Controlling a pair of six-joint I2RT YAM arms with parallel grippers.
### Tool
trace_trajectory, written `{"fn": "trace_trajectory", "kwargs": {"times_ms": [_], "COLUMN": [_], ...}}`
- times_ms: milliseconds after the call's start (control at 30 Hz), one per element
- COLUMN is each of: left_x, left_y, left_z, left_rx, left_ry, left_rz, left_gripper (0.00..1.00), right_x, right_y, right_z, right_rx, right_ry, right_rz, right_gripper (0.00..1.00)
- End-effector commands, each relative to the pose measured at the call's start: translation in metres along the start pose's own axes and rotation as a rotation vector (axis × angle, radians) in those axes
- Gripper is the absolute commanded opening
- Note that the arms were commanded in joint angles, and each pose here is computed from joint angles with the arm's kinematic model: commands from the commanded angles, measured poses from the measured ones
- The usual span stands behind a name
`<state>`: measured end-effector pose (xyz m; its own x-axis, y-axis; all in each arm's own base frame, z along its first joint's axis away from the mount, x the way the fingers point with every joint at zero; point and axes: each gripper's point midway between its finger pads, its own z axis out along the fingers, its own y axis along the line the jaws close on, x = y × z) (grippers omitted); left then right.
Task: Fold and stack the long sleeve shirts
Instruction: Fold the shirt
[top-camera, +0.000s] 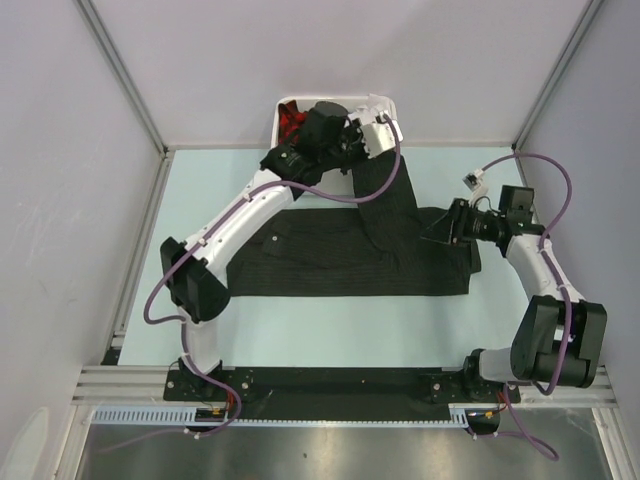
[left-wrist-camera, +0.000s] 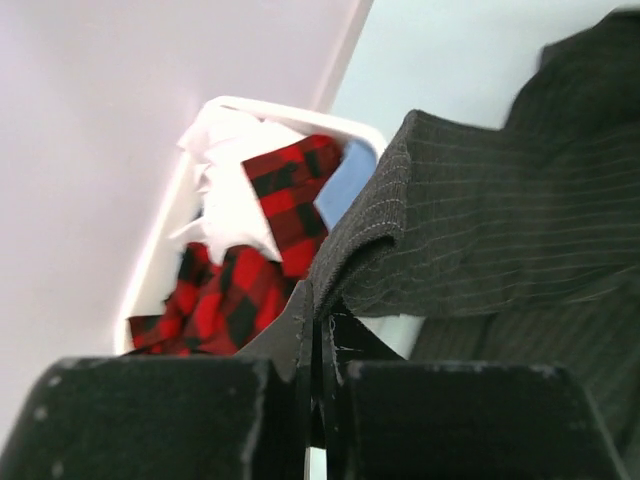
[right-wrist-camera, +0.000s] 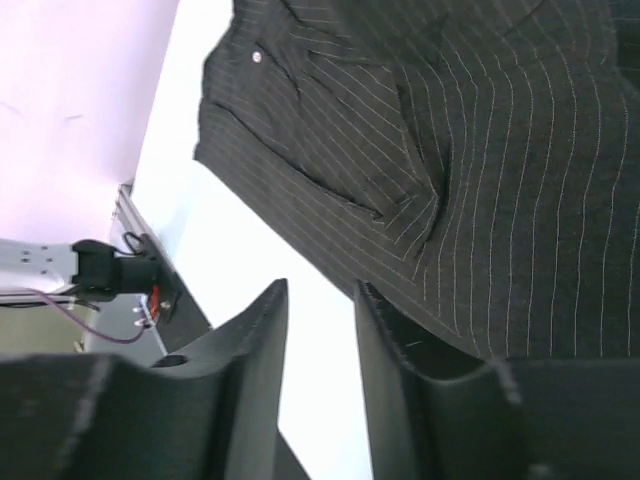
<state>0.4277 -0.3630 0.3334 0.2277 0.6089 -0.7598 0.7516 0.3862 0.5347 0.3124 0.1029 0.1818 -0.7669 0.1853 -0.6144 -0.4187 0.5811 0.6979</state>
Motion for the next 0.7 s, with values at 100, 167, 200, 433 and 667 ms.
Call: {"fn": "trace_trajectory", "kwargs": {"times_ms": [100,167,200,433,667], "left_x": [-0.014,-0.017,-0.017,-0.032,-0.015], "left_y": [0.044,0.049,0.05,0.069,0.033], "left_z": [0.009,0.01,0.011,0.0,-0.008], "left_rx": [-0.201,-0.225,-0.232,-0.272,-0.071], "left_ry": [-0.007,-0.023,-0.022,-0.101,-0.153], "left_rz": [0.142,0.136,0.132,0.069,-0.009], "left_gripper": [0.0,0.0,0.0,0.0,0.0], "right_x": [-0.003,0.008,0.009,0.026,0.025], "right_y": [0.005,-0.005,-0.002,-0.046,-0.087], "right_z": [0.039,0.052,0.061,0.091,0.109], "right_rx": [0.049,0.085,0.07,0.152,0.235], "right_ry": [-0.048,-0.036,-0.037,0.015,0.047], "right_rz": [-0.15,-0.136,-0.151,-0.023,0.104], "right_gripper": [0.24,0.2,0.18,0.14,0.15]}}
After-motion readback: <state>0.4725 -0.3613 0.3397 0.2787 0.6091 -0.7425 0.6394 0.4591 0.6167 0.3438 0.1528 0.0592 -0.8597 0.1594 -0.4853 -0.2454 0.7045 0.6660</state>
